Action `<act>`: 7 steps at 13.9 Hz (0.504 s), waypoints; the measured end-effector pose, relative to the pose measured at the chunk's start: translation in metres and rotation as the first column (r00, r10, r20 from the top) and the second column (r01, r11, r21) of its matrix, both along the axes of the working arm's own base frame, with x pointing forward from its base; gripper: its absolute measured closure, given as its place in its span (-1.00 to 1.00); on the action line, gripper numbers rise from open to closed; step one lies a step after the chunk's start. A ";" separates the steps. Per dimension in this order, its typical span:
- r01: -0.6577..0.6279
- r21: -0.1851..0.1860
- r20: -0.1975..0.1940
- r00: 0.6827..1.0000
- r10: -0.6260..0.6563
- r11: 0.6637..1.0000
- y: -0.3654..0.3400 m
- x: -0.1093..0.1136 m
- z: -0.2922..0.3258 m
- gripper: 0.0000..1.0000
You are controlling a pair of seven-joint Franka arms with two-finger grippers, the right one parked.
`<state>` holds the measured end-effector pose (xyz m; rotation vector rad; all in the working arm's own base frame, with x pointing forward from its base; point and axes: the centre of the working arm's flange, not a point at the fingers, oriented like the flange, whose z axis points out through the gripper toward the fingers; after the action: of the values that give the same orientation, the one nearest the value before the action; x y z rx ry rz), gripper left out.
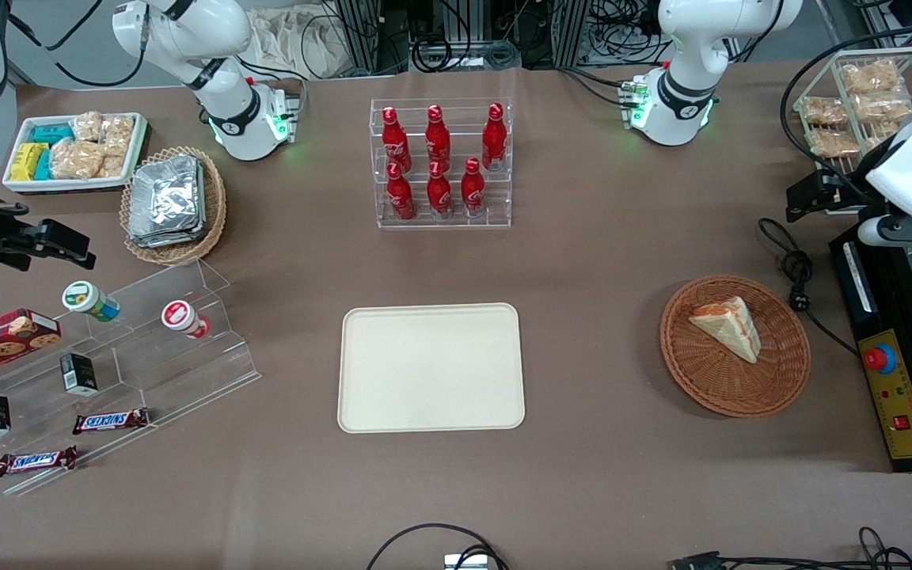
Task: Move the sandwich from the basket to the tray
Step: 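Move the left gripper over the wicker basket above the wrapped sandwich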
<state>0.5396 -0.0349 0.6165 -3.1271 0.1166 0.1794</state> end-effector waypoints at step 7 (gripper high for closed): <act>-0.012 0.038 -0.026 1.000 0.013 0.999 0.012 0.009 -0.017 -1.00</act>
<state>0.5487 -0.0233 0.5993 -3.0887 0.0931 0.2199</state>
